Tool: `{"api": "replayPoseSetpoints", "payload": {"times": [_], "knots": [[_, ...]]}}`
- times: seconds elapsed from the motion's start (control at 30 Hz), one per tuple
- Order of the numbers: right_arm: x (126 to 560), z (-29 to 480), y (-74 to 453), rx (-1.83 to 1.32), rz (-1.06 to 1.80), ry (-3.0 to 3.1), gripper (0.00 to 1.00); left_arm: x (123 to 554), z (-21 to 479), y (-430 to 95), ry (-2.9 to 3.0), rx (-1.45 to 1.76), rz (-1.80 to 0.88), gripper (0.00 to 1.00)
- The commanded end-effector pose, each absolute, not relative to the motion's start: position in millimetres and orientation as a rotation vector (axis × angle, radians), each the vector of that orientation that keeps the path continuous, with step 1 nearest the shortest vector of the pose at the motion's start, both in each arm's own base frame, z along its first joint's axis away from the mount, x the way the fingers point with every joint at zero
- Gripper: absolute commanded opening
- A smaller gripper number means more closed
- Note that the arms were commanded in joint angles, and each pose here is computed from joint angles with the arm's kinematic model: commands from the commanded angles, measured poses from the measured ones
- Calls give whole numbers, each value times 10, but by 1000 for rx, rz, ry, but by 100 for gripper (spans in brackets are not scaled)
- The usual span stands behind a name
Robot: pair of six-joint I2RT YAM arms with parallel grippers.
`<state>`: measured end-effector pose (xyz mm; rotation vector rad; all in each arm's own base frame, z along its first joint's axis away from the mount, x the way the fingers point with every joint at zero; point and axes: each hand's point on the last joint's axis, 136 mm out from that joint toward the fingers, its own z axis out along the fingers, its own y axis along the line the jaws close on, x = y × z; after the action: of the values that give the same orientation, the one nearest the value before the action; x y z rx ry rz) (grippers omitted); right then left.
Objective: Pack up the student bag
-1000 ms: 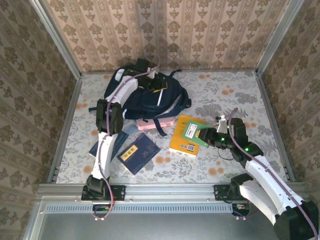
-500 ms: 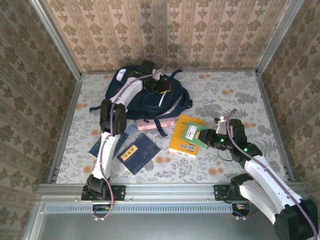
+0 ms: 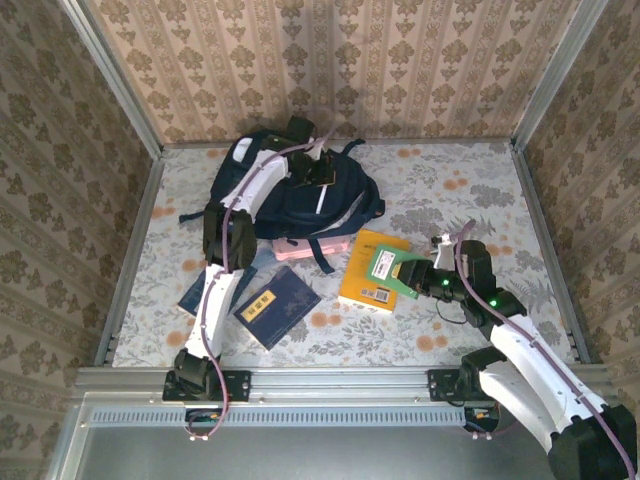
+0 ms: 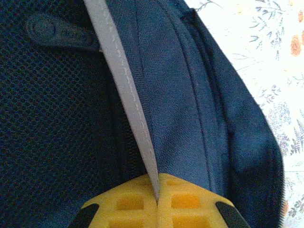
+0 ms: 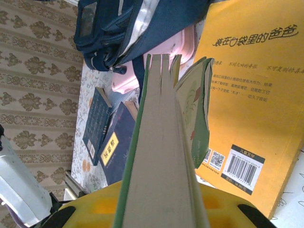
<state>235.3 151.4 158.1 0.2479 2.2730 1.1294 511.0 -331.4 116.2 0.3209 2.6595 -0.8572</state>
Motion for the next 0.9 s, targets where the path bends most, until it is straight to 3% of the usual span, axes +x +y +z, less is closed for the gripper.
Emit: {"api": "replayPoseSetpoints", "payload": {"times": [0.0,0.27,0.67,0.87], "knots": [[2490,1955,1483,257,1129,2152,0,4958,2132,-3188,2519,410,-840,0],[2847,2347,1506,342,1197,1981,0,4645,3071,-2703,2365,483,-884,0],[3568,2660,1977,357,1285,1881,0,4564,3496,-2601,2233,483,-1167,0],[4065,2518,2321,405,1338,1929,0,4546,3632,-2652,2186,481,-1254,0]]}}
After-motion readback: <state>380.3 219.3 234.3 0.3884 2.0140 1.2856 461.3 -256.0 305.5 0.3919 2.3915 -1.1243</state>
